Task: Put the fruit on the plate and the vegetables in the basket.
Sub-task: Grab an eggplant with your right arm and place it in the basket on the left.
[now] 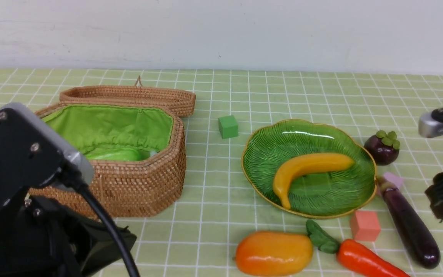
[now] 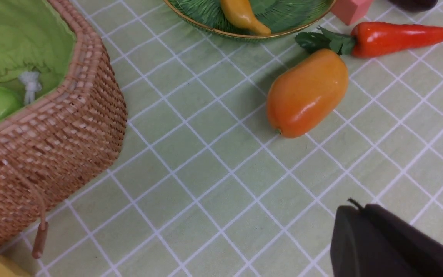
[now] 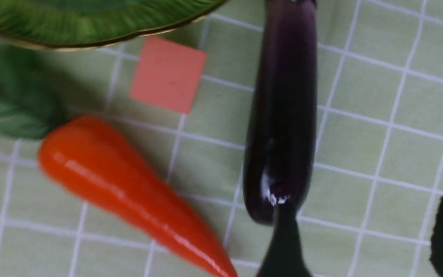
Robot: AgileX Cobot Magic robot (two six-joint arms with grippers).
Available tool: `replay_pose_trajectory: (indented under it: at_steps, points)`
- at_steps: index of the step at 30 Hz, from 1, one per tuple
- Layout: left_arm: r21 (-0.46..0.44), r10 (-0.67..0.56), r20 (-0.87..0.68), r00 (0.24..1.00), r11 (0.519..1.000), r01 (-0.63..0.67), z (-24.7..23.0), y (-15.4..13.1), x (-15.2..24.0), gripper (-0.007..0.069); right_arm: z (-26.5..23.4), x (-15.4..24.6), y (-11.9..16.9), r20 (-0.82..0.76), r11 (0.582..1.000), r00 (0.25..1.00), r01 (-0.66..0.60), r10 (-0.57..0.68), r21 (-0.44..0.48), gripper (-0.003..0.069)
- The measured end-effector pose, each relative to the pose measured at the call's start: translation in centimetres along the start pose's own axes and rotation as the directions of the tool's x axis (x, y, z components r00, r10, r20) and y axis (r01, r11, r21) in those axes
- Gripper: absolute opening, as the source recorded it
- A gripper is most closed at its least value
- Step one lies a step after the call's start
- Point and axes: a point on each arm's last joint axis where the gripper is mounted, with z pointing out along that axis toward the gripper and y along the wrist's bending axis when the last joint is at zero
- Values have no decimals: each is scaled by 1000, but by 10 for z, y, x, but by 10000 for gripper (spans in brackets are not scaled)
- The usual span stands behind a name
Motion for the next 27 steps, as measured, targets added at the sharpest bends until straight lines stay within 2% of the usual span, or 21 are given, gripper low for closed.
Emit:
replay_pose_trajectory:
  at_steps: [4,16,19,20,21,23,27]
  points:
    - [-1,6,0,1000,1000,-6,0,0,0,-13,38,-11,0,-32,999,999,-28,27,-25,533]
    - [-16,28,6,1000,999,-28,0,1,-1,-13,105,-17,0,-118,999,992,-35,31,-30,533]
    - [-23,37,7,999,999,-37,0,2,-1,-13,113,-17,1,-129,999,991,-30,25,-35,501]
    - [-29,44,8,999,999,-44,0,3,-1,-13,114,-17,1,-131,999,991,-27,22,-38,462]
    - [-29,45,10,999,999,-44,0,3,-1,-13,114,-17,1,-130,999,991,-28,23,-39,457]
    - [-38,48,16,999,998,-48,0,3,-2,-13,114,-17,1,-131,998,991,-35,29,-43,379]
    - [-39,36,19,999,999,-35,0,3,-2,-13,114,-17,1,-139,999,990,-28,22,-39,381]
